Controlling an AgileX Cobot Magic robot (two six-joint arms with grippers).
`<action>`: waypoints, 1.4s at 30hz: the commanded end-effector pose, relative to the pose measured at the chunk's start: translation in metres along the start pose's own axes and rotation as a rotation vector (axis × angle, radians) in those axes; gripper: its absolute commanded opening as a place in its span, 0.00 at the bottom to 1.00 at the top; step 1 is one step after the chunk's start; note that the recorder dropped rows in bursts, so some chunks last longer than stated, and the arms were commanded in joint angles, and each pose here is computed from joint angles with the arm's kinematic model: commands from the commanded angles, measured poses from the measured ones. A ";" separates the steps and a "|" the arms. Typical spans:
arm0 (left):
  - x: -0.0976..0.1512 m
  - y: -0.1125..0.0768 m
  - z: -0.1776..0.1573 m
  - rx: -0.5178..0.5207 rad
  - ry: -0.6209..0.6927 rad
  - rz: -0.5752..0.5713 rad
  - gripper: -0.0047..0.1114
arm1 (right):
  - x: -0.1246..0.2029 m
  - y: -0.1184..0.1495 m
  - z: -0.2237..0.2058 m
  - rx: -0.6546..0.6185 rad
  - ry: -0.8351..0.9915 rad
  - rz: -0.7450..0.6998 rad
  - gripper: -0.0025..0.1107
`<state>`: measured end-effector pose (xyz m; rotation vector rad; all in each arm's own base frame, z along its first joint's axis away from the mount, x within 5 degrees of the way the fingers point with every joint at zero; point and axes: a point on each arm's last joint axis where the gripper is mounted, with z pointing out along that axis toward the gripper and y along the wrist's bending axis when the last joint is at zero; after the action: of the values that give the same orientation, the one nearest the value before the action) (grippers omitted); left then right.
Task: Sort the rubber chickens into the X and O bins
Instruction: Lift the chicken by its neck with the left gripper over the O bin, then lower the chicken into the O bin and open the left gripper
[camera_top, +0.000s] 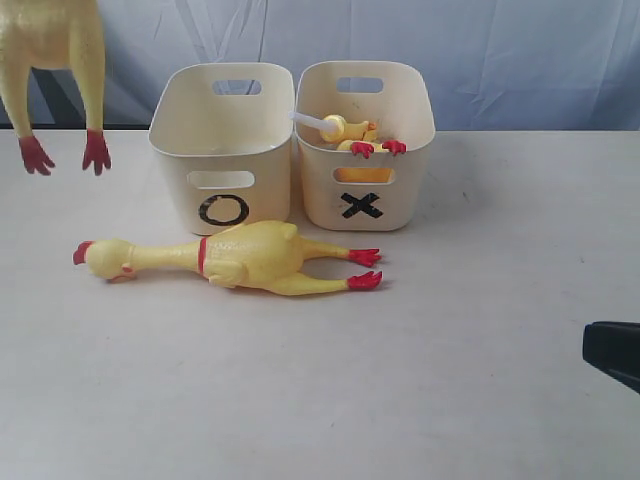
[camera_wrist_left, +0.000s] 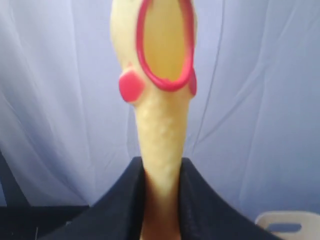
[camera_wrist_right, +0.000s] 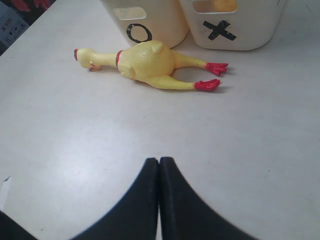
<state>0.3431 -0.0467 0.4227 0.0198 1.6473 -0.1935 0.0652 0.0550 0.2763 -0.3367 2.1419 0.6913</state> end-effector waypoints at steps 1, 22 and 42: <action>-0.016 0.019 -0.004 -0.048 -0.142 -0.056 0.04 | 0.001 -0.001 0.000 0.004 -0.007 0.000 0.01; -0.011 0.032 0.029 0.069 -0.453 -0.246 0.04 | 0.001 -0.001 0.000 0.004 -0.007 0.000 0.01; 0.114 0.032 0.117 0.376 -0.353 -0.482 0.04 | 0.001 -0.001 0.000 0.004 -0.007 0.000 0.01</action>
<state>0.4511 -0.0417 0.3006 -0.1249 1.2546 -0.7898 0.0652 0.0550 0.2756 -0.3364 2.1442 0.6913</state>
